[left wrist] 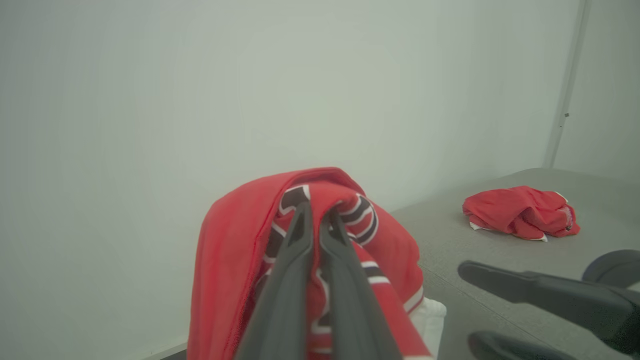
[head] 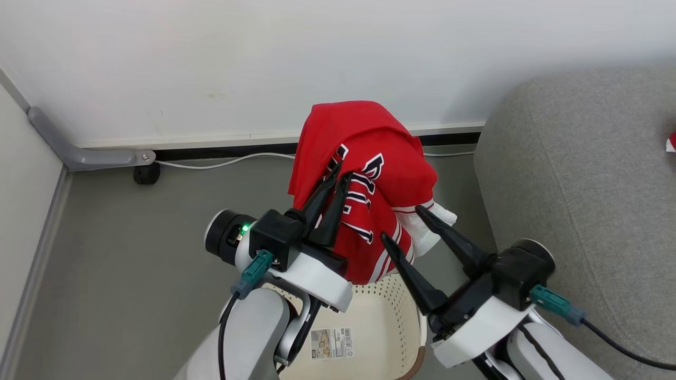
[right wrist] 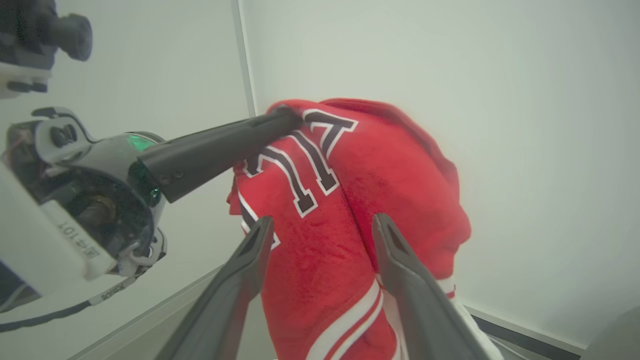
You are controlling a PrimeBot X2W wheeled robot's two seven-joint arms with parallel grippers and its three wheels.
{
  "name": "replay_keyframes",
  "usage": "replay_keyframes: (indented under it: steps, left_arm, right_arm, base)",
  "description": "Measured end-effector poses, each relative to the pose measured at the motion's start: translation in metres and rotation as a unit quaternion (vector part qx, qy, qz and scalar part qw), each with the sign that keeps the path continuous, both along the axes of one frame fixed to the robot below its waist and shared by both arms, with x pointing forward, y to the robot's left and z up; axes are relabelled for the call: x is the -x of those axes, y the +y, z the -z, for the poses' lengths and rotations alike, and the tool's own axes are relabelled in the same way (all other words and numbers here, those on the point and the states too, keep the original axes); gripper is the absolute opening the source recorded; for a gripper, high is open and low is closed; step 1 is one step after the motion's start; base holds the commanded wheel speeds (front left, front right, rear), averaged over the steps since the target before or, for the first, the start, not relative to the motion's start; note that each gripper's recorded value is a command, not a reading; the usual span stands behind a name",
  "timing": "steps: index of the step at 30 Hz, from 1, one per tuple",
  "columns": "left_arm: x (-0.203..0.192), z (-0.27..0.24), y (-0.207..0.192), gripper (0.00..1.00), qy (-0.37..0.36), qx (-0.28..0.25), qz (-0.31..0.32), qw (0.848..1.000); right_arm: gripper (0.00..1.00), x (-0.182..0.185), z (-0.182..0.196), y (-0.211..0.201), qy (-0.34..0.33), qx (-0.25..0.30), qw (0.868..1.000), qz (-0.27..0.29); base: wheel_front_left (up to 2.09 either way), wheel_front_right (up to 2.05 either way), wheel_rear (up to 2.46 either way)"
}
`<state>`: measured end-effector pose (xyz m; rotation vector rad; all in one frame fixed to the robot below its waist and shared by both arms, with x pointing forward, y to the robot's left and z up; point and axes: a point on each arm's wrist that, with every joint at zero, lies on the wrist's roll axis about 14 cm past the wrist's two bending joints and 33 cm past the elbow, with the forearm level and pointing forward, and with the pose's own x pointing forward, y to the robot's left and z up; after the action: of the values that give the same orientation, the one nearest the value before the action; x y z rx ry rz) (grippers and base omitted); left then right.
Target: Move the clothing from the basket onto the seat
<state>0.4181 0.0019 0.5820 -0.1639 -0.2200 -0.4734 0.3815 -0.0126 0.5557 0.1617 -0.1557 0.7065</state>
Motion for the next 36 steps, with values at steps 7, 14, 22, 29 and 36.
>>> replay_keyframes:
  steps: [7,14,22,29,36]
  left_arm:
    - [0.002,0.001,-0.004,0.0,0.004,0.002,0.008,1.0]
    - [0.004,-0.002,-0.01,0.0,0.001,0.004,0.016,1.0]
    - [0.008,-0.006,-0.012,0.0,-0.001,0.009,0.021,1.0]
    - [0.008,-0.003,-0.009,0.0,0.009,0.013,0.015,1.0]
    - [0.003,0.005,-0.009,0.0,0.02,0.012,0.012,1.0]
  right_arm:
    - [1.0,0.004,-0.01,0.034,-0.04,0.033,0.997,-0.057]
    - [1.0,-0.001,0.009,0.044,-0.033,0.073,0.995,-0.063]
    - [1.0,-0.022,0.025,0.042,-0.009,0.093,0.995,-0.035]
    - [0.0,-0.03,0.035,0.041,0.013,0.094,0.995,-0.027]
    - [0.0,-0.028,0.035,0.041,0.026,0.075,0.996,-0.029]
  base:
    - [0.0,0.0,0.0]
    - [0.0,0.0,0.0]
    - [0.0,0.0,0.0]
    - [0.0,0.0,0.0]
    - [0.0,0.0,0.0]
